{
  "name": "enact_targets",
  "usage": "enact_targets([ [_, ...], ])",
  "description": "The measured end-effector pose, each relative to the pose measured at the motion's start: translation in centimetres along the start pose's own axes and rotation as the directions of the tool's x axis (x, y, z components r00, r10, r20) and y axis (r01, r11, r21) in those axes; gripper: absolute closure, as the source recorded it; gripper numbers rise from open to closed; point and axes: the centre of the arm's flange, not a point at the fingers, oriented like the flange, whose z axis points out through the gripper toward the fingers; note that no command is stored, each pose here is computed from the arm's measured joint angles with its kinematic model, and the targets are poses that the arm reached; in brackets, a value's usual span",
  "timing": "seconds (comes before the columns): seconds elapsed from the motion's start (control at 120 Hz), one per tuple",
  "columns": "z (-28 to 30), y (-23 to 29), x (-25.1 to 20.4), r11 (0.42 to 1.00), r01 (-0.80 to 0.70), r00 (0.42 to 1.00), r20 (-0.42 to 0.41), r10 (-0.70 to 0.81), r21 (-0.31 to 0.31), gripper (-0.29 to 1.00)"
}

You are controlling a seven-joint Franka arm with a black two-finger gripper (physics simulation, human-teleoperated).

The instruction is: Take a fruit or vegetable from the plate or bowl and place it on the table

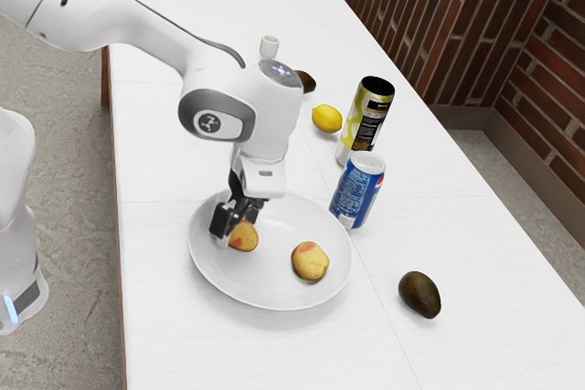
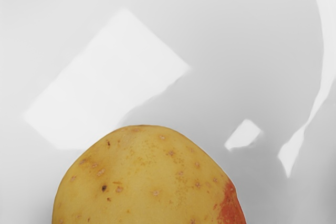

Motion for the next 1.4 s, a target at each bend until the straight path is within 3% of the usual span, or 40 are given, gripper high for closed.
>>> enact_targets([
  [0.233, 0.3, -0.1, 0.1, 1.000, -0.001, 1.000, 0.001, 0.001, -0.002, 0.01],
  [0.417, 0.3, -0.1, 0.1, 1.000, 0.000, 1.000, 0.000, 0.000, 0.000, 0.31],
  [0.492, 0.4, -0.1, 0.0, 1.000, 0.004, 1.000, 0.002, -0.004, 0.001, 0.36],
  [0.717, 0.2, 0.1, 0.2, 1.000, 0.010, 1.000, 0.005, -0.010, 0.007, 0.36],
  [0.95, -4.4, 0.1, 1.2, 0.999, 0.012, 0.999, -0.033, -0.011, 0.034, 0.37],
  [1.033, -7.8, -5.7, -2.2, 0.991, 0.130, 0.988, -0.093, -0.127, 0.021, 0.39],
  [1.15, -9.9, -14.4, -10.8, 0.950, 0.313, 0.942, -0.126, -0.312, -0.011, 0.36],
  [1.3, -9.7, -16.1, -13.3, 0.945, 0.328, 0.940, -0.095, -0.327, -0.008, 0.35],
  [1.4, -9.2, -16.9, -14.5, 0.942, 0.336, 0.938, -0.079, -0.337, -0.023, 0.18],
])
